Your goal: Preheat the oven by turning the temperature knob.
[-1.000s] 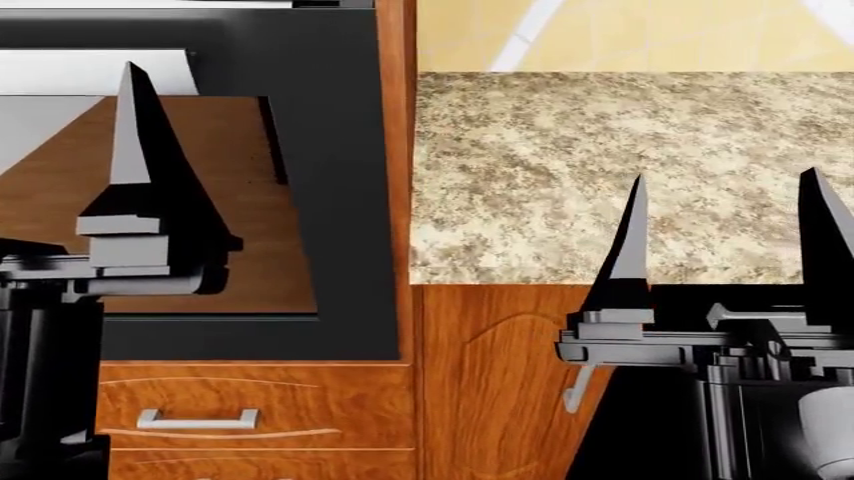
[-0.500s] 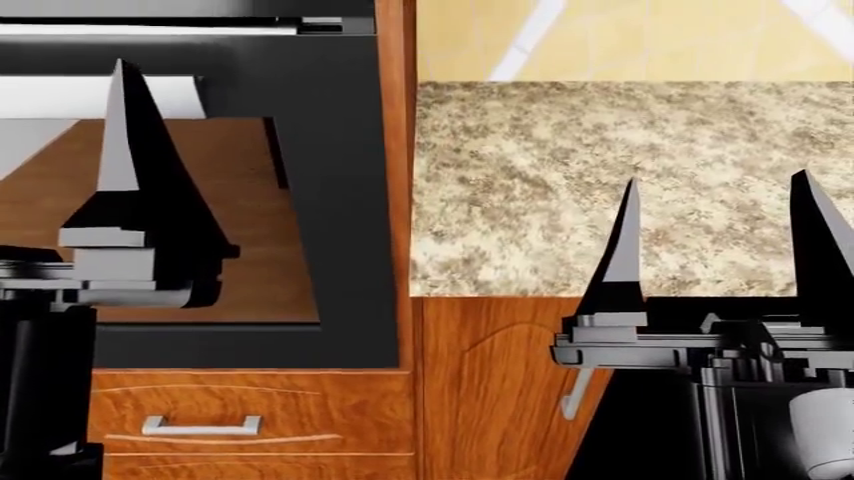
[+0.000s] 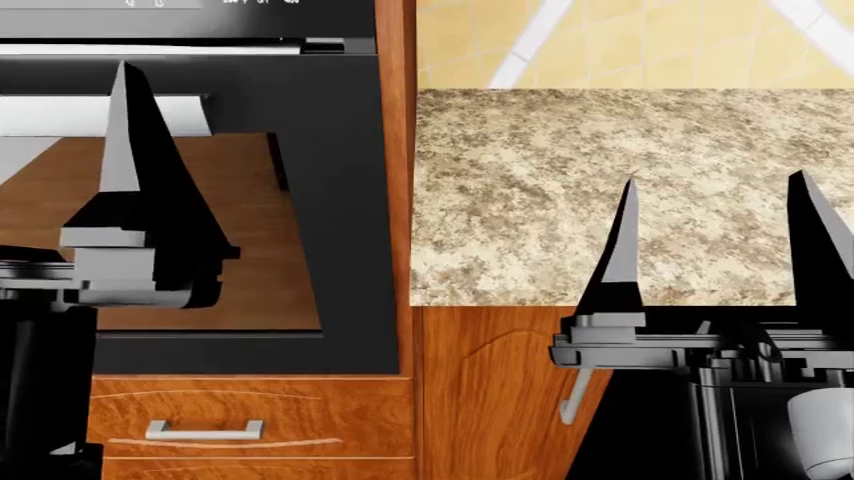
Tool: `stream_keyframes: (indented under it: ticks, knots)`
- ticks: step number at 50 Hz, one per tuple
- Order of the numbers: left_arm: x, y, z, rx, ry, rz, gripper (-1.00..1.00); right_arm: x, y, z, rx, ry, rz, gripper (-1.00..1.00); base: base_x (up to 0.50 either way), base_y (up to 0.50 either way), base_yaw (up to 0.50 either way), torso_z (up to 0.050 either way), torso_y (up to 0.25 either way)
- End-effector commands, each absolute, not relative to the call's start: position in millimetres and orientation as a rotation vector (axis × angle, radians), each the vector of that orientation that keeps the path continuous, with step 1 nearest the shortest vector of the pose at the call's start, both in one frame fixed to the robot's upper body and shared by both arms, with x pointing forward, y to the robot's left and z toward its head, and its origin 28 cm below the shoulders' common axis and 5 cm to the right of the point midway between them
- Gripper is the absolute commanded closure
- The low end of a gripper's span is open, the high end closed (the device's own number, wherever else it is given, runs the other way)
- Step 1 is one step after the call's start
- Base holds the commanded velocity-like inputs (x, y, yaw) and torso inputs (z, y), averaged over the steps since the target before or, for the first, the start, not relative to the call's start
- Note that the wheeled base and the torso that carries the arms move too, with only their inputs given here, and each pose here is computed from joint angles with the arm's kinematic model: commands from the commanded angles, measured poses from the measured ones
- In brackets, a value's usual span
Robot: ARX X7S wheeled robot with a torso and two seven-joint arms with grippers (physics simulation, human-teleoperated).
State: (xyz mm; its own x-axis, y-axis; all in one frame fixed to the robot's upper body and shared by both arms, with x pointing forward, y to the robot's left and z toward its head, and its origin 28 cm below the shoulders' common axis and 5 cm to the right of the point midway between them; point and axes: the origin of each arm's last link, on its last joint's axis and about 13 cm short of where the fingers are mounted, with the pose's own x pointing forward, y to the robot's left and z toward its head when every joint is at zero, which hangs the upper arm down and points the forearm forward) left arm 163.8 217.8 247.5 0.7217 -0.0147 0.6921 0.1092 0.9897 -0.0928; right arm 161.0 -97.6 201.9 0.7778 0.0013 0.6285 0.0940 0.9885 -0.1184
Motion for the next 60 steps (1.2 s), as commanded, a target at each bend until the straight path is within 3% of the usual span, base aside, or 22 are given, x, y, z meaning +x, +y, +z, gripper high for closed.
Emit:
stream_keyframes:
  ticks: [1, 25, 47, 60]
  knots:
    - [167.4, 216.1, 245.8, -0.123, -0.689, -0.035, -1.0, 160.7, -97.4, 201.4, -0.147, -0.675, -0.048, -1.0, 0.0, 0.0, 0.0, 0.005, 0.0]
    - [171.9, 216.5, 304.3, 0.013, -0.664, -0.011, -1.0, 161.0, -97.0, 200.3, -0.14, -0.66, -0.039, -1.0, 0.0, 0.0, 0.0, 0.0, 0.0]
    - [192.1, 211.9, 325.4, -0.045, -0.395, 0.009, -1.0, 160.8, -96.1, 199.8, -0.148, -0.655, -0.036, -1.0, 0.0, 0.0, 0.0, 0.0, 0.0]
    - [206.1, 206.0, 337.1, -0.012, -0.36, 0.008, -1.0, 160.4, -94.5, 198.9, -0.152, -0.65, -0.029, -1.0, 0.0, 0.0, 0.0, 0.0, 0.0]
